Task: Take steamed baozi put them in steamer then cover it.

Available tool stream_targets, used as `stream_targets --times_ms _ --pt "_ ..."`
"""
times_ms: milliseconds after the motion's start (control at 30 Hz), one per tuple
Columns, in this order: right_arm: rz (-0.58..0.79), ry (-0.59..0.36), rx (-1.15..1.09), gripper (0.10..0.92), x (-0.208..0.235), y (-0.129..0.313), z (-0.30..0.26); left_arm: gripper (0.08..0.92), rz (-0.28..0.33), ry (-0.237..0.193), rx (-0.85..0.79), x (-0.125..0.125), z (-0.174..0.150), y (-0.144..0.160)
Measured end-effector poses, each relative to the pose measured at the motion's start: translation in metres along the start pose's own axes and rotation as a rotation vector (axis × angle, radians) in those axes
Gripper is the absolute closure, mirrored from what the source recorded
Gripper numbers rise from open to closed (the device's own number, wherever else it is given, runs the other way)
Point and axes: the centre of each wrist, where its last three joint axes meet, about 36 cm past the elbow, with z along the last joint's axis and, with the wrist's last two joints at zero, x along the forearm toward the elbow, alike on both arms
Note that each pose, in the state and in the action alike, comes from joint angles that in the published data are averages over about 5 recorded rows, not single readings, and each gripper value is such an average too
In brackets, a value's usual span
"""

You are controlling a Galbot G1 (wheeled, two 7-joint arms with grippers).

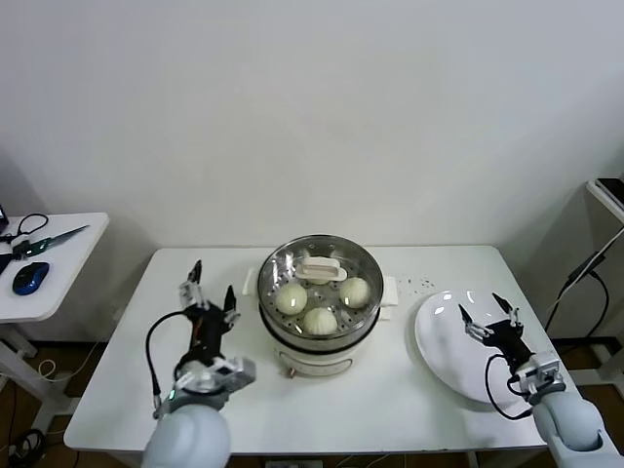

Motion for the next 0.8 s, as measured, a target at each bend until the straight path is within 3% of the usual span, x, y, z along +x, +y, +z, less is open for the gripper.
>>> stream_targets --times_ms 200,433,800 --pt "-0.009 -0.007 -0.011 0.200 0.004 0.004 0.003 0.177 0.041 -0.003 0.270 0.009 0.051 0.003" --pt "-0.010 -0.007 -0.028 0.200 0.010 0.006 0.009 0.177 0.038 0.032 0.538 0.022 0.101 -0.010" --pt "-0.015 -0.017 -0.071 0.200 0.018 0.008 0.011 0.177 -0.010 0.026 0.760 0.038 0.138 -0.021"
